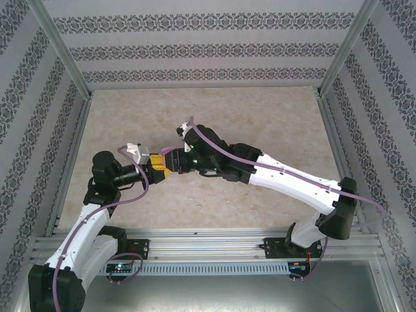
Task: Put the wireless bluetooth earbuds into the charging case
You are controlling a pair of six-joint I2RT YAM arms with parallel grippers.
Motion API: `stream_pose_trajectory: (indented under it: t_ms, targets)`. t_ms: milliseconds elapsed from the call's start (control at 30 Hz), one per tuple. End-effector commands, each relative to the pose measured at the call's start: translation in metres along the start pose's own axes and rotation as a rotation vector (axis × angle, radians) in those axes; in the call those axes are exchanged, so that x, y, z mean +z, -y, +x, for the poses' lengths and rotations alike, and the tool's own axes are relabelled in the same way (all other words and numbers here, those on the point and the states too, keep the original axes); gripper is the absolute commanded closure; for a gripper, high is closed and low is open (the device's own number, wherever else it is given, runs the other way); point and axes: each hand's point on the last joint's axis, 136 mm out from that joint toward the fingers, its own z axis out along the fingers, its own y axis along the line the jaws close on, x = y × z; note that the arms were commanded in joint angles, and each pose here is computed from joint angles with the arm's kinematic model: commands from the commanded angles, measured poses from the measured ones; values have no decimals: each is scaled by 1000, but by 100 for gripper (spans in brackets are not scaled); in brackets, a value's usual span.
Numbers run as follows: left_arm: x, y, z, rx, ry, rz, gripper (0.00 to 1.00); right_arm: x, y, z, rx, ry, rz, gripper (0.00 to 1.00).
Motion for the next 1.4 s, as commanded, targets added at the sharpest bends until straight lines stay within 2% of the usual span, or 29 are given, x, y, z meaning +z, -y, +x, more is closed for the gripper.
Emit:
stream_pose_trajectory:
  t_ms: [0,167,500,667,1100,1367]
  targets:
    - [0,2,-10,24,17,-9,76,-32,-15,-17,-37,77,-36,69]
    - [2,-4,-13,-6,24,-20,76,-50,6,-25,-69,104,39,70]
    - [1,-14,-25,9,61,-67,76,-38,113,-38,45,56,219,70]
    - [0,-16,-24,21,67,-88,76,-5,143,-45,33,-3,265,69]
    - [-7,-21,-17,23,44,-158,76,109,214,-52,12,-216,338,67]
    - [-8,-25,-14,7,26,-184,76,158,261,-49,12,-280,389,63]
